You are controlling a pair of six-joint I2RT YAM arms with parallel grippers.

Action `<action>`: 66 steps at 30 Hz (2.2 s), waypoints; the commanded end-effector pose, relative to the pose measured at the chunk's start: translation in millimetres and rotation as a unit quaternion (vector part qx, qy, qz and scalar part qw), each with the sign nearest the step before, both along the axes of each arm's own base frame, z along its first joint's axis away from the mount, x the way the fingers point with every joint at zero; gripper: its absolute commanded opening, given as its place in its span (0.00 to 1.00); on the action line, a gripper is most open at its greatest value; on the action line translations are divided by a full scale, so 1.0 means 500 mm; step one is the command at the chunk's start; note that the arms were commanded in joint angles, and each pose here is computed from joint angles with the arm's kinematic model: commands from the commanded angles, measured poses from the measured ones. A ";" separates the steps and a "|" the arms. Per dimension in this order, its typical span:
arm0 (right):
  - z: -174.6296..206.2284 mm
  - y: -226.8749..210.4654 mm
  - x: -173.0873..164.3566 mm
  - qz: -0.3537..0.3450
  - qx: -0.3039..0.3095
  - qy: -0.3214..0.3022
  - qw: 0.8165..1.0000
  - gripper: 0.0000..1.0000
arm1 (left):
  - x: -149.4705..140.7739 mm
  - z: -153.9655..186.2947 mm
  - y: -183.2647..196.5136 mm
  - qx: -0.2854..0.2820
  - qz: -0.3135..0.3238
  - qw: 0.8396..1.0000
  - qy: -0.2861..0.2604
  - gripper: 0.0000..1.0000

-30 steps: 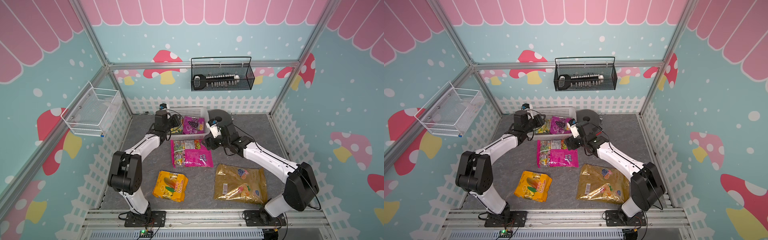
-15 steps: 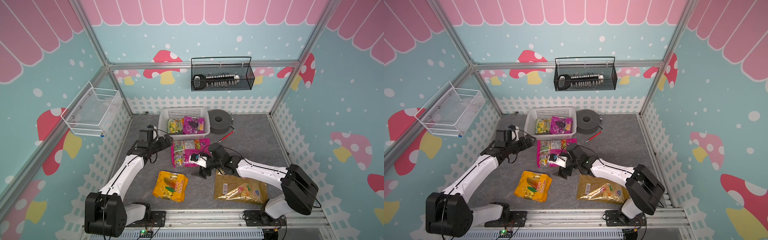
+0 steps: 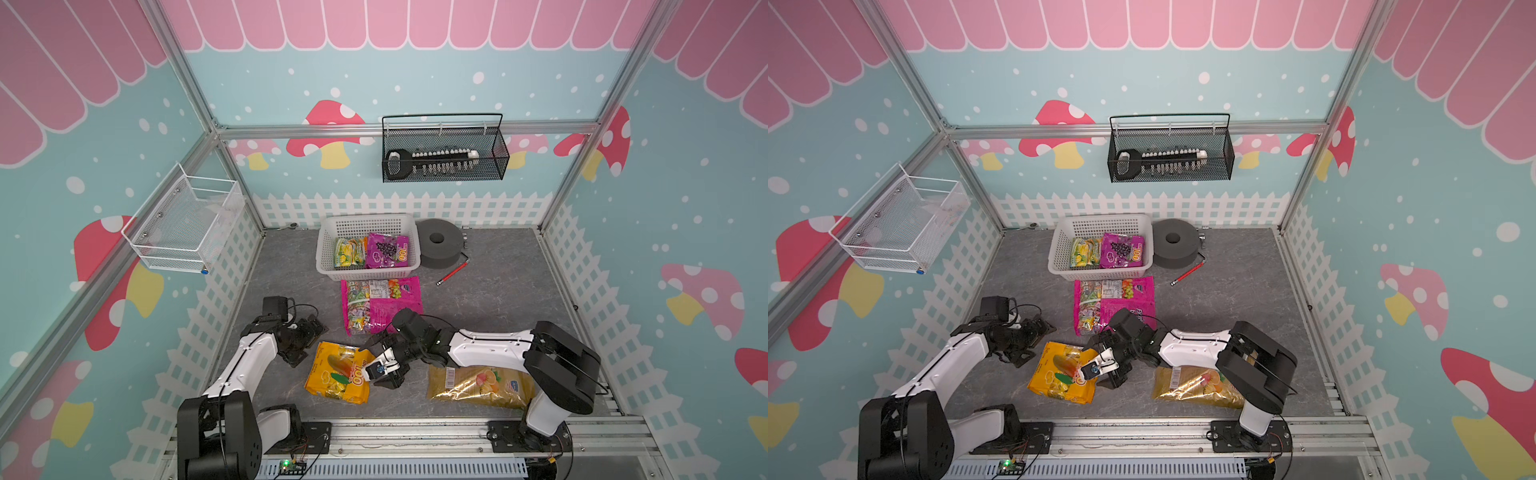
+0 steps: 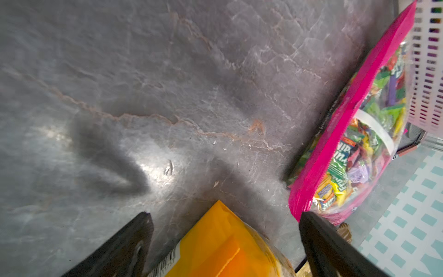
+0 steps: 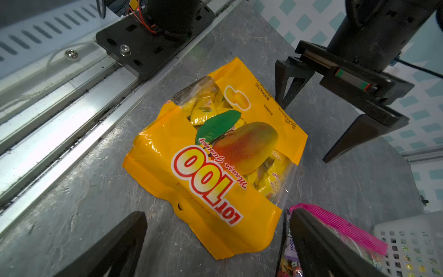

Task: Put the candies in the basket
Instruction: Pick up the candy at the center of the board.

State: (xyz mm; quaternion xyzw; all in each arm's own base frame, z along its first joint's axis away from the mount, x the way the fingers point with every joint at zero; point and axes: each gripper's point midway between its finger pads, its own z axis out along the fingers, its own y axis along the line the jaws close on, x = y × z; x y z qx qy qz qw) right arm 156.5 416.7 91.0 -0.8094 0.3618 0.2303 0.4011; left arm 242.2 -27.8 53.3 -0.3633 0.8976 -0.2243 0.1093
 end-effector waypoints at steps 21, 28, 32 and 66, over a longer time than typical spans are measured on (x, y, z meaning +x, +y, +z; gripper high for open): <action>0.095 0.032 0.278 -0.254 0.083 0.000 0.964 0.99 | -0.106 -0.071 -0.029 -0.066 0.084 0.986 0.130 0.78; 0.150 0.000 0.212 -0.302 0.010 0.223 0.927 0.93 | -0.115 -0.070 -0.051 -0.096 0.093 0.981 0.144 0.78; 0.154 0.003 0.147 -0.298 -0.035 0.351 0.887 0.75 | -0.134 -0.087 -0.054 -0.096 0.101 0.976 0.168 0.79; -0.030 0.008 0.073 -0.262 -0.221 0.388 0.856 0.05 | -0.087 -0.068 -0.017 -0.038 0.080 0.989 0.120 0.80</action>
